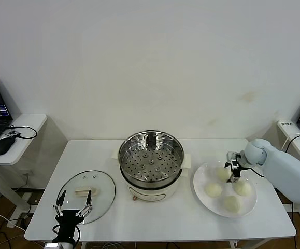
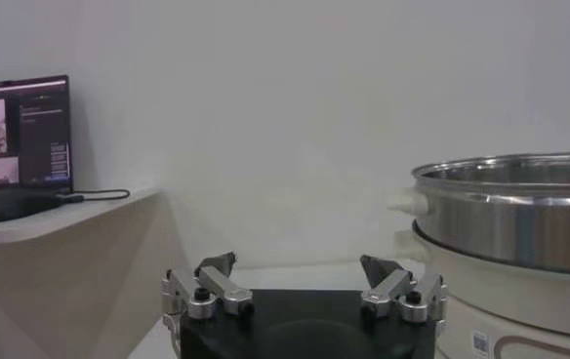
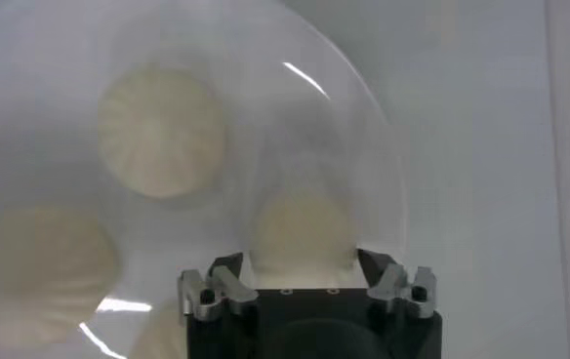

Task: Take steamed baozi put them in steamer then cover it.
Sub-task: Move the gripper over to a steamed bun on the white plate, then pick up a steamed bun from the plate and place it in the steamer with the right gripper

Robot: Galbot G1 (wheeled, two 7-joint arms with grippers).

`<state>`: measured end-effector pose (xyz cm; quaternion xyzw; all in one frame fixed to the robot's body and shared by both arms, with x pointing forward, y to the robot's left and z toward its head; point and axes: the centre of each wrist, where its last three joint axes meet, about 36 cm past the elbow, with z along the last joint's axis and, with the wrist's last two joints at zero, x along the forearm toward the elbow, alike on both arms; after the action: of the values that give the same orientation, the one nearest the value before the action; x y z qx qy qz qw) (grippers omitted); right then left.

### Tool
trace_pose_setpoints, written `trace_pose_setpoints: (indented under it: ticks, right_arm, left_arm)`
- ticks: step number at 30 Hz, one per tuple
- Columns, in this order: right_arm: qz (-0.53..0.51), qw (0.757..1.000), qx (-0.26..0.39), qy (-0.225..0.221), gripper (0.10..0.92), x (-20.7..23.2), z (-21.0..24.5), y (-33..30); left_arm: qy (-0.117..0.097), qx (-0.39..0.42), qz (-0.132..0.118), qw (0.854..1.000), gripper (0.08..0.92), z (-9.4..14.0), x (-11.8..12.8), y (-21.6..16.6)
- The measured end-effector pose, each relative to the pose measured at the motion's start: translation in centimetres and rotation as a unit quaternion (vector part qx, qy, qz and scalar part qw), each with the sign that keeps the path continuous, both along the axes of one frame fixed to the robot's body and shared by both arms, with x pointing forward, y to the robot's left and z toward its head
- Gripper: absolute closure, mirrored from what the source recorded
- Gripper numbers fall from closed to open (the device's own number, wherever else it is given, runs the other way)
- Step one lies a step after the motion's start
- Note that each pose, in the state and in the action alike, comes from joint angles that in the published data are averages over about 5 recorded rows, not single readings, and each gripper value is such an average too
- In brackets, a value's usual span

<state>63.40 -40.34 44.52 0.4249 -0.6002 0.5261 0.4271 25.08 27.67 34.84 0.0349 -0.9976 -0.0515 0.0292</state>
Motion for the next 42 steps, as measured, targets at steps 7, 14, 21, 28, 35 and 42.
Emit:
trace_pose_setpoints:
  ticks: [7,14,21,28,35,42]
  right_arm:
    - [0.004,1.0,0.001,0.0,0.394,0.0,1.0,-0.1]
    - [0.013,1.0,0.009,-0.012,0.393,0.1,4.8,-0.3]
    - [0.039,0.997,0.036,-0.047,0.386,1.1,12.3,1.6]
    - [0.087,0.99,0.061,-0.089,0.386,2.6,20.0,5.9]
    - [0.16,0.979,0.07,-0.104,0.378,3.9,23.5,12.2]
    - [0.255,0.959,0.061,-0.107,0.377,4.8,23.5,19.7]
  left_arm:
    - [-0.001,0.002,0.0,1.0,0.177,0.0,-0.2,0.2]
    - [0.0,0.0,-0.002,1.0,0.177,-0.2,-0.1,0.0]
    - [0.003,-0.01,-0.009,1.0,0.177,-0.3,0.0,-0.5]
    - [-0.001,-0.015,-0.019,1.0,0.177,-0.2,0.3,-0.5]
    - [-0.004,-0.012,-0.018,1.0,0.177,-0.3,0.4,0.0]
    - [-0.008,-0.007,-0.017,1.0,0.177,-0.3,0.3,0.3]
